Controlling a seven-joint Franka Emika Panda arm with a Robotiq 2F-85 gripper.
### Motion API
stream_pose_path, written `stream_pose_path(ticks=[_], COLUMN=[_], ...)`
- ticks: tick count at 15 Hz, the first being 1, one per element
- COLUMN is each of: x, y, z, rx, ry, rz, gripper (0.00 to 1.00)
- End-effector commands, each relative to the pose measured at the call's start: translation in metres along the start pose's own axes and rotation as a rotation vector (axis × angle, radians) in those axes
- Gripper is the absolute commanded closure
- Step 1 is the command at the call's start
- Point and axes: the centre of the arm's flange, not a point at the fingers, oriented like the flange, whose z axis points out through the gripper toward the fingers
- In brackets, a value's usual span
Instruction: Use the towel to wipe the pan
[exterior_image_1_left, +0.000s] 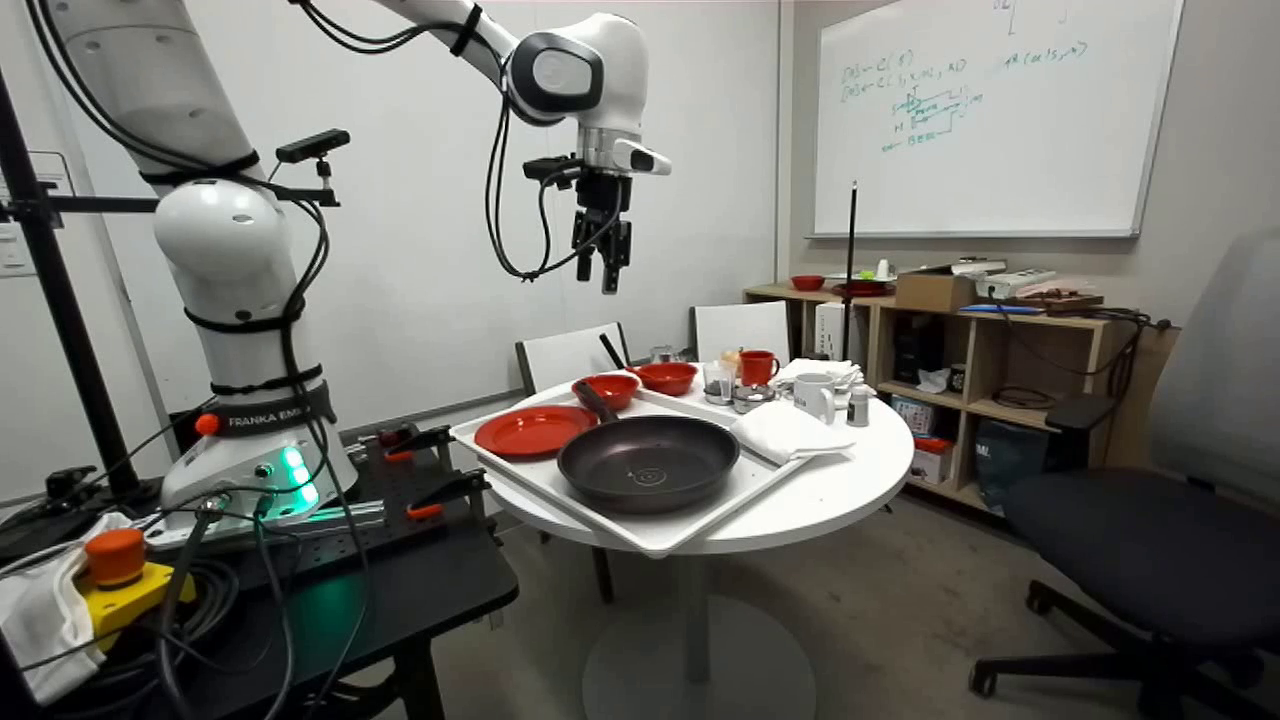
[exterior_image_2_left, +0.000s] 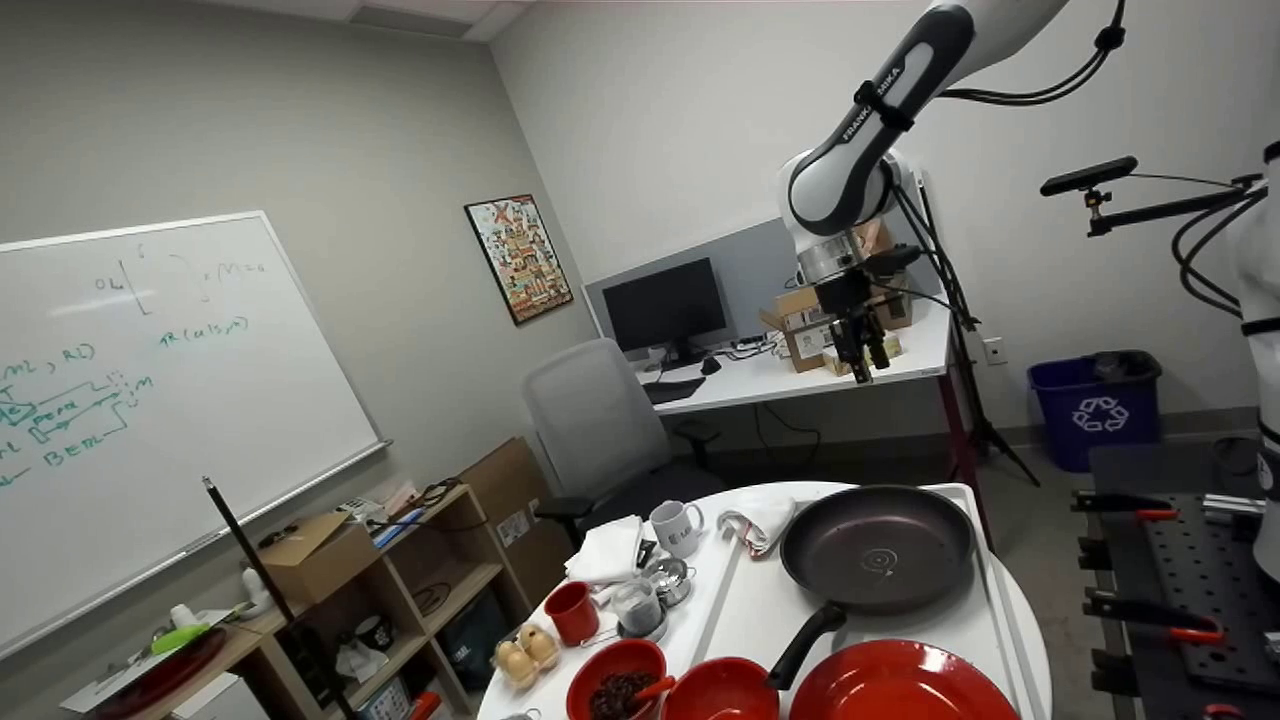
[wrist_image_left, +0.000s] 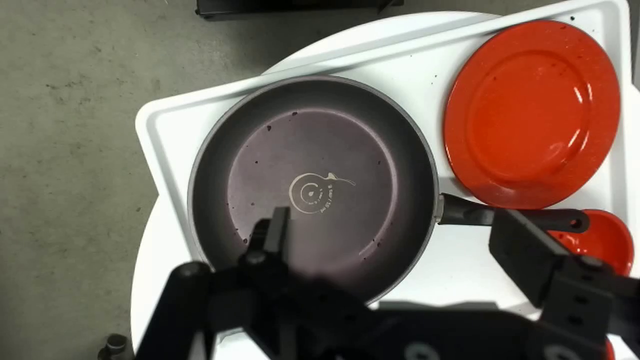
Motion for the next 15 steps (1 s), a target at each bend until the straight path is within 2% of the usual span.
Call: stream_pose_path(ticks=[1, 6, 11, 15], x=[0.0, 0.0, 0.064, 0.119], y=[0.0, 0.0, -0.001, 0.002], z=[0.0, 0.0, 0.015, 0.035], rx=[0.0, 0.0, 0.017, -0.027], ry=[0.0, 0.0, -0.031, 0.002], rz=[0.0, 0.0, 0.064, 0.167], gripper=[0.0, 0.0, 0.0, 0.0])
